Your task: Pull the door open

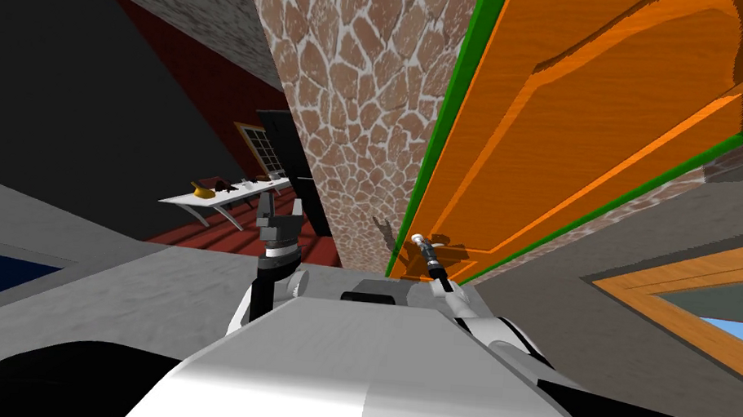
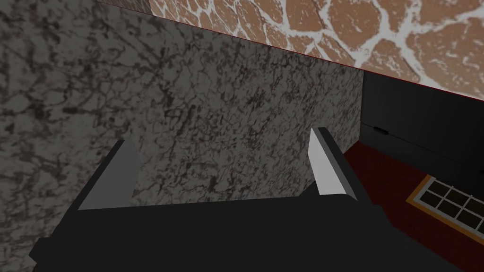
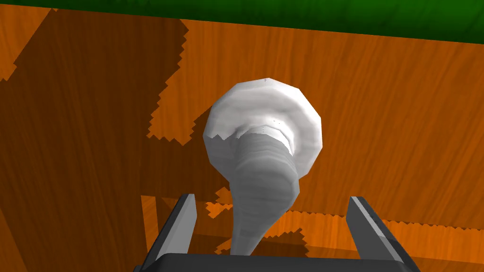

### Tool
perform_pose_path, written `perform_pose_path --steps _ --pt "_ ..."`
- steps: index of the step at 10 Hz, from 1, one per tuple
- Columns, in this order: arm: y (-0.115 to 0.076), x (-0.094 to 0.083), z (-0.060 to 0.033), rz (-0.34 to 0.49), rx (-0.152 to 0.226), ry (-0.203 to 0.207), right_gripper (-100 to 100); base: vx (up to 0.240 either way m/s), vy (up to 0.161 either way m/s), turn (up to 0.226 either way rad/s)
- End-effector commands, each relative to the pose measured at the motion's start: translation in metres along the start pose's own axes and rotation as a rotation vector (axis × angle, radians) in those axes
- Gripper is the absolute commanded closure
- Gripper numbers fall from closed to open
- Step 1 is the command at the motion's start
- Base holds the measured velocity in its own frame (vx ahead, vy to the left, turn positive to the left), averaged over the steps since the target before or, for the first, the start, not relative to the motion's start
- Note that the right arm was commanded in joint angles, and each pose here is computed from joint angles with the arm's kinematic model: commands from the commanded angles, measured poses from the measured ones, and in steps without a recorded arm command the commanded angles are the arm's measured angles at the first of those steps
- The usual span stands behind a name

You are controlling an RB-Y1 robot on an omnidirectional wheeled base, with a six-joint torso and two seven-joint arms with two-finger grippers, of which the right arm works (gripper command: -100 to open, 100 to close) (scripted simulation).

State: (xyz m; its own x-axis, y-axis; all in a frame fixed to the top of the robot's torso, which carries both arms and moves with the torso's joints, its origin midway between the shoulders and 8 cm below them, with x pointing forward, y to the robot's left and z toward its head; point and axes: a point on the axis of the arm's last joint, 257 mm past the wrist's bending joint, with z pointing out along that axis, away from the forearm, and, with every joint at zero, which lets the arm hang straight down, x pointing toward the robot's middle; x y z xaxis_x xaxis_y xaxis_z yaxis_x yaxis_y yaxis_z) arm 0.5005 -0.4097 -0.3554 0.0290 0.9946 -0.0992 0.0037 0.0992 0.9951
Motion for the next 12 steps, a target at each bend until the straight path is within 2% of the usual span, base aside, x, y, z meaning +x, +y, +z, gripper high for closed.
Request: perform_pose_path --steps 1,2,7,12 --pt "0.0 0.0 0.0 0.0 0.0 0.0 -100 0.05 -0.025 0.038" --pt "0.0 0.0 0.0 0.0 0.0 0.0 100 -0.004 0.004 -0.033" --pt "0.0 0.0 0.0 0.0 0.0 0.0 100 -0.008 0.002 -0.002" --pt "0.001 0.005 -0.0108 -0.003 -0.01 0.068 100 -0.149 -0.055 0.078"
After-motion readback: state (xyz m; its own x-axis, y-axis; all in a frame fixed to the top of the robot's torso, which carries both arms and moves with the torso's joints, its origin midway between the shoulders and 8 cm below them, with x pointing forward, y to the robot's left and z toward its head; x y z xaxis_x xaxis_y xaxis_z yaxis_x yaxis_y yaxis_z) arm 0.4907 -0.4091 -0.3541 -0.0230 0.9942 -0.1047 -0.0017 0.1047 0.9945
